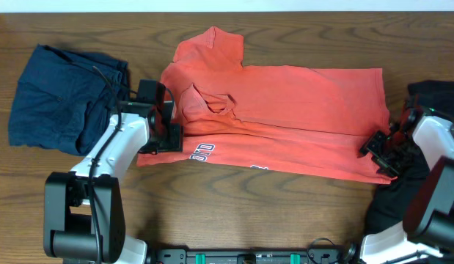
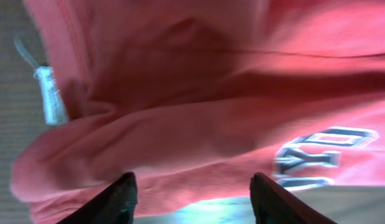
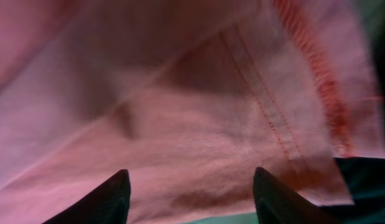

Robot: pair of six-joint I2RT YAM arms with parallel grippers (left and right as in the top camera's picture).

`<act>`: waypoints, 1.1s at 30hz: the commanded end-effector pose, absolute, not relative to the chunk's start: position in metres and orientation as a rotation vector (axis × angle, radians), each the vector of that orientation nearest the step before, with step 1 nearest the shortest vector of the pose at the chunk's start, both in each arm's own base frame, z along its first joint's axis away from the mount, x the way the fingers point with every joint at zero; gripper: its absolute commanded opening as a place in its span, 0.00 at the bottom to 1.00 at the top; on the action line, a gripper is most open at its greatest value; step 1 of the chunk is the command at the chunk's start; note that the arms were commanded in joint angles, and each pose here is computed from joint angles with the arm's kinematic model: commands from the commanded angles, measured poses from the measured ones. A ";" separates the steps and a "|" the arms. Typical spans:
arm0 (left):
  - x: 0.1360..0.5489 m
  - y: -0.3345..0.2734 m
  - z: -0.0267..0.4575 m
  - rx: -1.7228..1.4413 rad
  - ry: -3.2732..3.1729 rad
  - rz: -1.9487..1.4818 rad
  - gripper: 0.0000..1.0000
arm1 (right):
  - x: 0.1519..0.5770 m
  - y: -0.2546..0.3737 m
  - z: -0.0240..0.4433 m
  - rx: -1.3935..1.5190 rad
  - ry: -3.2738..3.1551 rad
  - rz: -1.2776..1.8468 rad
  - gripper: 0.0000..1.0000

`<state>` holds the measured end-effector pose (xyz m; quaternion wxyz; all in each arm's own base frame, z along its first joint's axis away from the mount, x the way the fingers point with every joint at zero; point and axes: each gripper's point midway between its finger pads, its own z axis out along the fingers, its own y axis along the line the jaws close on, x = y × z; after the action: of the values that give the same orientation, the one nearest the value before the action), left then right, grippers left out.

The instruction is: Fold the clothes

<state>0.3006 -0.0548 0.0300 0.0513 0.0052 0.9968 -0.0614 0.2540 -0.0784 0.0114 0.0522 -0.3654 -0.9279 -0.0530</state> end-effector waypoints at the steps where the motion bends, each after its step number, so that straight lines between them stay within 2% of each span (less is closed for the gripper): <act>1: 0.290 -0.034 0.017 0.005 3.067 -0.033 0.63 | 0.245 -0.074 -0.003 -1.118 -2.738 -0.149 0.64; 4: 0.282 -0.029 0.007 -0.019 3.080 -0.027 0.64 | 0.241 -0.073 -0.011 -1.108 -2.709 -0.142 0.65; 6: 0.278 -0.026 -0.001 -0.043 3.083 -0.026 0.63 | 0.240 -0.073 -0.012 -1.098 -2.707 -0.144 0.63; 8: 0.272 -0.021 -0.007 -0.071 3.091 -0.023 0.52 | 0.239 -0.072 -0.013 -1.081 -2.709 -0.145 0.59; 10: 0.265 -0.014 -0.013 -0.110 3.102 -0.012 0.28 | 0.236 -0.071 -0.013 -1.064 -2.707 -0.146 0.53; 12: 0.256 0.002 -0.017 -0.251 3.115 0.059 0.06 | 0.236 -0.069 -0.013 -1.032 -2.715 -0.161 0.52; 19: 0.225 0.046 -0.016 -0.708 3.144 0.119 0.06 | 0.247 -0.069 -0.003 -0.931 -2.821 -0.207 0.54; 23: 0.217 0.055 -0.013 -0.733 3.162 0.113 0.06 | 0.277 -0.053 0.012 -0.862 -2.960 -0.439 0.58; 26: 0.218 0.053 -0.011 -0.730 3.155 0.102 0.07 | 0.291 -0.052 0.015 -0.876 -3.007 -0.496 0.59; 29: 0.227 0.051 -0.003 -0.726 3.121 0.063 0.17 | 0.298 -0.055 0.015 -0.911 -3.028 -0.496 0.60; 33: 0.241 0.054 0.016 -0.712 3.056 0.057 0.38 | 0.307 -0.058 0.016 -0.952 -3.051 -0.501 0.59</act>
<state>0.2314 0.0463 -0.0001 -0.0287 -0.2184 0.9754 0.0066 0.3039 -0.0642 0.0099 -0.0380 -0.2929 -0.9446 -0.1431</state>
